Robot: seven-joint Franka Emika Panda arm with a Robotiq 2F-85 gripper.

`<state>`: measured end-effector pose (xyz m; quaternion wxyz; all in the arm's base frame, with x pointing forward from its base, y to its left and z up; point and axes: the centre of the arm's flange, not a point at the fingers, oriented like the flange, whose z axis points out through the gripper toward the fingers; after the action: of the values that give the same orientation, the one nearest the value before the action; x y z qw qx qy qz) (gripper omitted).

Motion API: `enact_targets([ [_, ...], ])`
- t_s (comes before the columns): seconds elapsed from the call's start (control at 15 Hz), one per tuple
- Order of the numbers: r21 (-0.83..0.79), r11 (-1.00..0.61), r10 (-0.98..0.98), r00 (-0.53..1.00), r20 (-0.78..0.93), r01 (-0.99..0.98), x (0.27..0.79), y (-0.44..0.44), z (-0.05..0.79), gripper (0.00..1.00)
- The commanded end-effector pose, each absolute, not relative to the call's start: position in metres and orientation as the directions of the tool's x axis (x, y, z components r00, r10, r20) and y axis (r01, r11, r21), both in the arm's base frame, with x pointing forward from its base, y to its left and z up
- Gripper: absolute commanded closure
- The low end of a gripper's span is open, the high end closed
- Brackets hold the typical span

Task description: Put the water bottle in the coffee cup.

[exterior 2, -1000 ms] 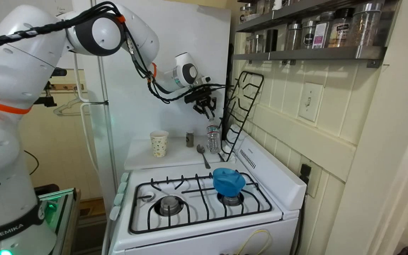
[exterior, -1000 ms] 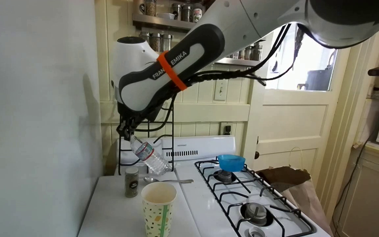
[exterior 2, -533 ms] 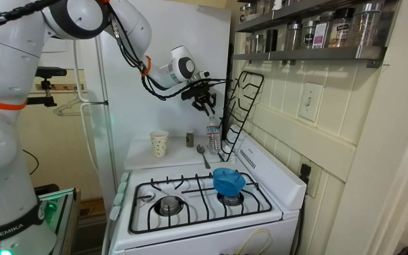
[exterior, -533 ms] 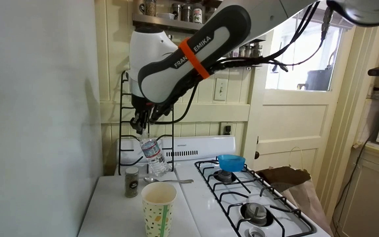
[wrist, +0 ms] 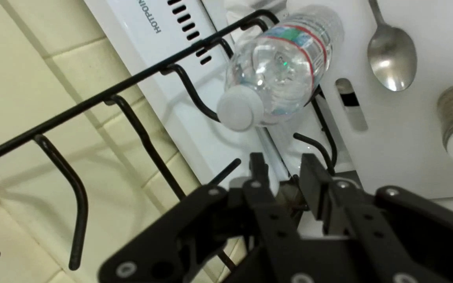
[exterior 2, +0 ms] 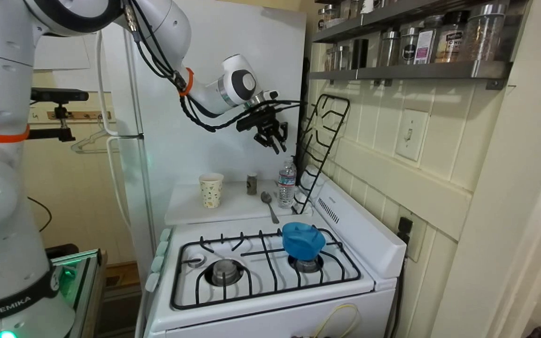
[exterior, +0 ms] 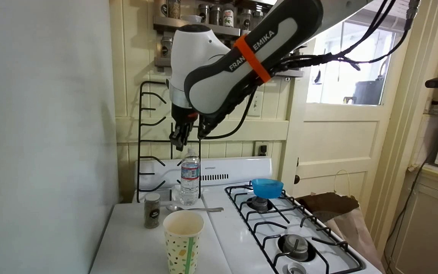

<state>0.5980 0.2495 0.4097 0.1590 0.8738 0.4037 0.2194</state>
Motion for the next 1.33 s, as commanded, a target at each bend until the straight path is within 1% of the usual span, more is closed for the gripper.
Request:
enact_targets([
  [0.0,0.450,-0.633,0.767,0.591,0.251,0.630,0.576,0.238,0.405,0.45],
  [0.07,0.442,-0.637,0.764,0.593,0.255,0.631,0.576,0.234,0.406,0.43],
  [0.13,0.423,-0.660,0.746,0.604,0.279,0.620,0.578,0.229,0.408,0.38],
  [0.2,0.401,-0.691,0.720,0.622,0.308,0.601,0.581,0.225,0.410,0.29],
  [0.33,0.389,-0.722,0.691,0.623,0.366,0.572,0.586,0.223,0.413,0.16],
  [0.4,0.372,-0.746,0.665,0.641,0.383,0.552,0.591,0.220,0.414,0.07],
  [0.47,0.352,-0.780,0.624,0.677,0.390,0.517,0.598,0.214,0.412,0.01],
  [0.73,0.231,-0.885,0.465,0.804,0.370,0.405,0.618,0.191,0.392,0.00],
  [0.8,0.286,-0.842,0.537,0.752,0.381,0.457,0.611,0.194,0.403,0.00],
  [0.93,0.283,-0.846,0.531,0.759,0.377,0.451,0.614,0.189,0.398,0.00],
  [1.07,0.255,-0.843,0.537,0.749,0.387,0.473,0.613,0.197,0.401,0.00],
  [1.2,0.208,-0.858,0.513,0.780,0.360,0.469,0.613,0.199,0.400,0.01],
  [1.27,0.187,-0.868,0.496,0.795,0.349,0.459,0.612,0.199,0.399,0.04],
])
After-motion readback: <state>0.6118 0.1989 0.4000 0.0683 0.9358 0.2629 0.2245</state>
